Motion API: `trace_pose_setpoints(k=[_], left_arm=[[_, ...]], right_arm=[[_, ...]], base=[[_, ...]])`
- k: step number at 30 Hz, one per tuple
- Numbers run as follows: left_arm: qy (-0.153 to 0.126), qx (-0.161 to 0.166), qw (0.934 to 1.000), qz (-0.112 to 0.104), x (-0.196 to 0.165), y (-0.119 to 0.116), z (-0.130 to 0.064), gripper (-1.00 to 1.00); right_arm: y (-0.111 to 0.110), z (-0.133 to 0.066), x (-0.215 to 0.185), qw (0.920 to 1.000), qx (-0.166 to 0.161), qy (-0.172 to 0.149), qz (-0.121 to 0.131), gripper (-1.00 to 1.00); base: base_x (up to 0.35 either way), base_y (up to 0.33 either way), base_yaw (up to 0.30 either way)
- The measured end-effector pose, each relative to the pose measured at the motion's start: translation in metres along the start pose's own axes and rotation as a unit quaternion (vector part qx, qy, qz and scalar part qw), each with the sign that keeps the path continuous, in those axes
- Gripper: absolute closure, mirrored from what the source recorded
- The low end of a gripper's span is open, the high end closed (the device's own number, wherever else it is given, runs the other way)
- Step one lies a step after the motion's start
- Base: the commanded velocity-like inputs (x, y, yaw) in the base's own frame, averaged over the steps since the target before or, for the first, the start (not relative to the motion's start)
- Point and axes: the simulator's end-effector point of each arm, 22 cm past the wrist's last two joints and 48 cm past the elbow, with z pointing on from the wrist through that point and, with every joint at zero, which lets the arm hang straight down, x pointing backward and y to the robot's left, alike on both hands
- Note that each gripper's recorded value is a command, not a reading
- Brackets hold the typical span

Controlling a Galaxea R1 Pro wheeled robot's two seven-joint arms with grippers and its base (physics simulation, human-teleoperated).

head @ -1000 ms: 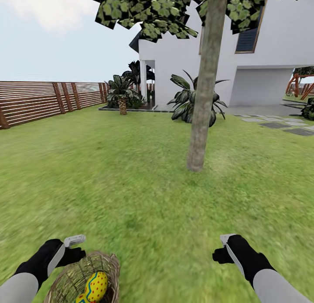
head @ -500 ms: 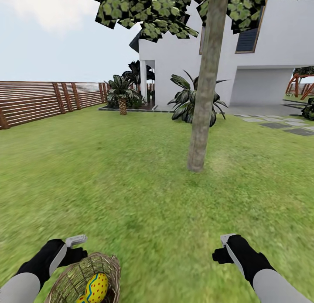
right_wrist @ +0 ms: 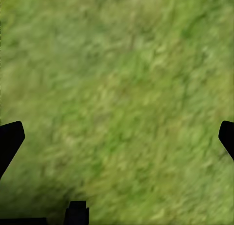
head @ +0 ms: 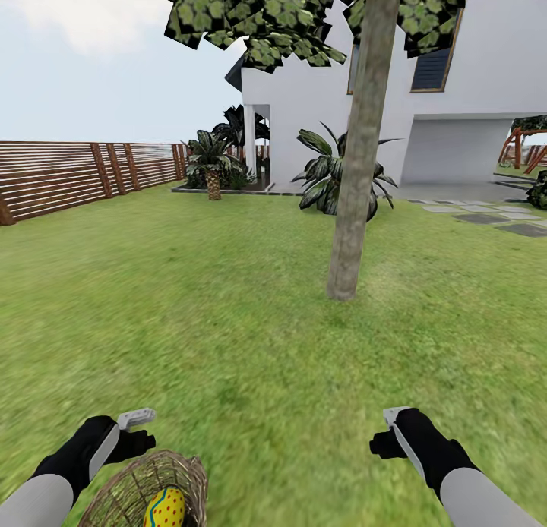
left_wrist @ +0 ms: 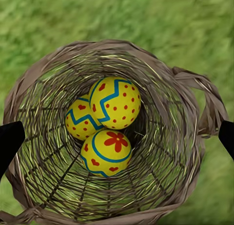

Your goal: Take the three Easter eggs out of the wicker basket on the lawn in the garden, then place them on the lawn next to a single tree (choose any tree) so that all three eggs are next to the same tree and none are left in the basket.

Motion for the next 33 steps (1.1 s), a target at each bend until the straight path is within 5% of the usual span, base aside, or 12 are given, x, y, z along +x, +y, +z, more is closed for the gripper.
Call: trace_pose_setpoints(k=[33], left_arm=[[0.0, 0.015, 0.9999, -0.001, 0.004, -0.019, 0.005, -1.0]], right_arm=[[0.0, 0.003, 0.001, 1.0, 0.0, -0.001, 0.001, -1.0]], base=[[0.0, 0.0, 0.0]])
